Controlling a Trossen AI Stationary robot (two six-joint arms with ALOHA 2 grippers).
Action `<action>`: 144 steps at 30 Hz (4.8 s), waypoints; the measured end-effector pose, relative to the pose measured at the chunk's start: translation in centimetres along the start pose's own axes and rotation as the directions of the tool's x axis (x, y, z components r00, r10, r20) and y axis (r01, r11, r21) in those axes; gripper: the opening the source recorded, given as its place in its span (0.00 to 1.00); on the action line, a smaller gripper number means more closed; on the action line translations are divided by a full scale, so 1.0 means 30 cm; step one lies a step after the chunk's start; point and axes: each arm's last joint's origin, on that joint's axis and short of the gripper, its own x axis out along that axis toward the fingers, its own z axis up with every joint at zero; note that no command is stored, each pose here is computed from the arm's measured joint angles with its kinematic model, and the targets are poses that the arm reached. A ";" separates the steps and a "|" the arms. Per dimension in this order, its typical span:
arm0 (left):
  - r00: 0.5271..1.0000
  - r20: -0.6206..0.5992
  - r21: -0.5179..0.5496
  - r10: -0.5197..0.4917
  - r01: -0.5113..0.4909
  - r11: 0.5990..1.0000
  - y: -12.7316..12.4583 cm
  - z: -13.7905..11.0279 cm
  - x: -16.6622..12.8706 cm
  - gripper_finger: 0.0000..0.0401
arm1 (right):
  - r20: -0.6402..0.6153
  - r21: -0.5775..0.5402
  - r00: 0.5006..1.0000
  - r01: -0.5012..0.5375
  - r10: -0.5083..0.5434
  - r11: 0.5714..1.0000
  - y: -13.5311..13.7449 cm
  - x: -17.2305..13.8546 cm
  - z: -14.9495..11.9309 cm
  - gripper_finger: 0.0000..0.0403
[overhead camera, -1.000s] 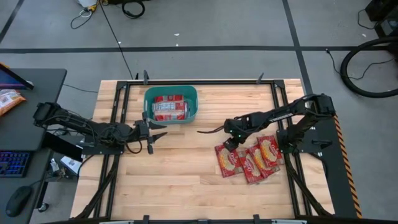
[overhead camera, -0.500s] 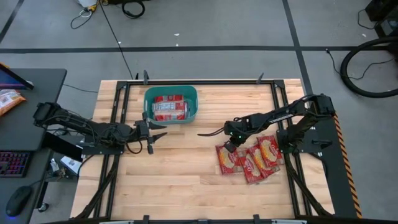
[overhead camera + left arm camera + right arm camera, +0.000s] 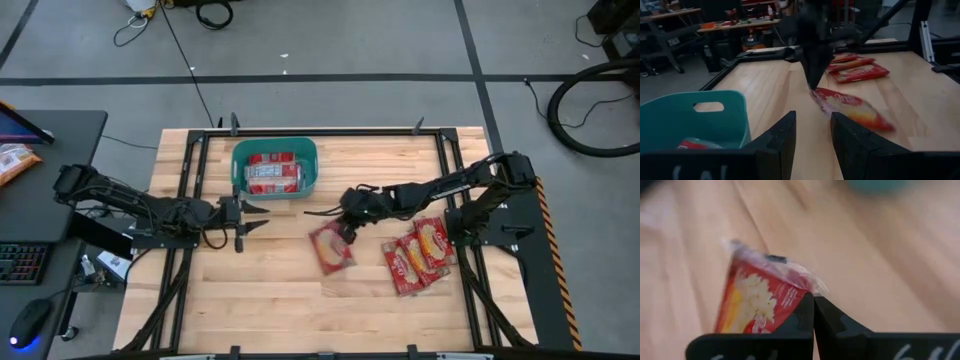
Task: Sort popcorn bags into baskets
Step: Put the popcorn bag into the green bin
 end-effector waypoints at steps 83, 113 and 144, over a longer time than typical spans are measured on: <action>0.994 -0.052 0.037 0.097 -0.095 0.995 -0.036 -0.050 0.255 0.67 | 0.444 -0.291 0.851 -0.158 0.280 0.943 0.148 -0.061 0.120 0.00; 0.997 -0.076 0.009 0.021 -0.020 1.000 -0.025 -0.026 0.232 0.06 | 0.432 -0.381 0.860 -0.097 0.271 0.919 0.161 -0.160 0.120 0.25; 0.679 -0.715 0.032 0.170 -0.210 0.977 0.385 0.304 0.158 0.09 | 0.536 -0.459 0.843 0.251 0.040 0.852 0.012 -0.169 -0.059 0.28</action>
